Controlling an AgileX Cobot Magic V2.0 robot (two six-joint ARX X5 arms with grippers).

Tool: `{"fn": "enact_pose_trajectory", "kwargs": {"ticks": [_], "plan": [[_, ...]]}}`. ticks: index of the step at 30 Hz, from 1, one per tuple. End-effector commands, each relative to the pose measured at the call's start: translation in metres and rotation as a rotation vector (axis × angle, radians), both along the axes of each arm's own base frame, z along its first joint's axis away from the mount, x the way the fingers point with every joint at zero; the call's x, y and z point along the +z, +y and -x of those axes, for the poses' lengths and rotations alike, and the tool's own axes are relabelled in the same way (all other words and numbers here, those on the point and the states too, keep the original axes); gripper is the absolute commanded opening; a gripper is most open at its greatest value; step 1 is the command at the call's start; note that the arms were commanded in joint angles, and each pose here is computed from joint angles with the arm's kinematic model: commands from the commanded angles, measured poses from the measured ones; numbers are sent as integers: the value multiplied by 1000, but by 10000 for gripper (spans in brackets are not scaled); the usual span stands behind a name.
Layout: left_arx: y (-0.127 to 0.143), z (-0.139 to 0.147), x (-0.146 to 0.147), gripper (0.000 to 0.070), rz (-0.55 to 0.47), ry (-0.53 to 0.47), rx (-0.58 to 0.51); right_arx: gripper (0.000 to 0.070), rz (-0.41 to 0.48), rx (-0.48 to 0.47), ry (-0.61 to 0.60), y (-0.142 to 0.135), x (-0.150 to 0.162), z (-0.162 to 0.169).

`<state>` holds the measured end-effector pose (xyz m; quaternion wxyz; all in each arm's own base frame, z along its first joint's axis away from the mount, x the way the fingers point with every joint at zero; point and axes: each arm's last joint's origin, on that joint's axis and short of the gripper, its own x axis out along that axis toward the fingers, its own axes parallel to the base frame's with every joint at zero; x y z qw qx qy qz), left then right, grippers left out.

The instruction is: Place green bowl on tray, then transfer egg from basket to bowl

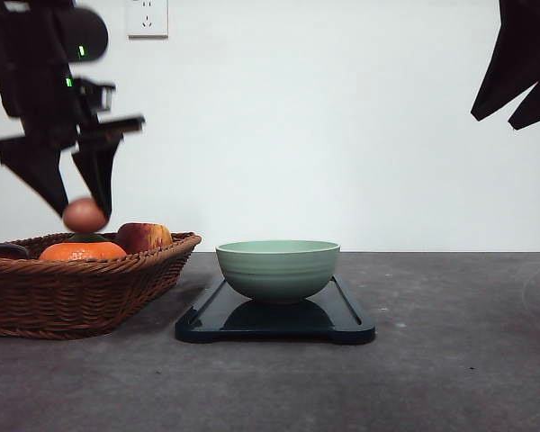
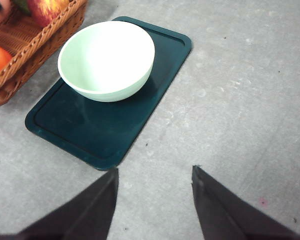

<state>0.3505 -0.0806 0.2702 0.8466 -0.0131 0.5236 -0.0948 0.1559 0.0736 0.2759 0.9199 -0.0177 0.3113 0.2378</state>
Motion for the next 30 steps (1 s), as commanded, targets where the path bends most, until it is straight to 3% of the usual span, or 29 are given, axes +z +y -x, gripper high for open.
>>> {"fn": "enact_pose_trajectory", "kwargs": {"ticks": [1, 6, 10, 12, 22, 30], "plan": [[-3, 1, 13, 106, 12, -52, -11, 289, -9, -3, 1, 1, 0, -1], [-8, 11, 40, 112, 122, -169, -68, 289, -9, -3, 1, 1, 0, -1], [-19, 12, 50, 191, 268, -208, -116, 289, -9, -2, 1, 1, 0, -1], [-27, 13, 52, 189, 309, -214, -128, 289, -9, -2, 1, 1, 0, -1], [-76, 20, 57, 188, 369, -295, -242, 289, -9, -2, 1, 1, 0, -1], [-105, 15, 34, 187, 319, -268, -263, 289, -9, -1, 2, 1, 0, -1]]}}
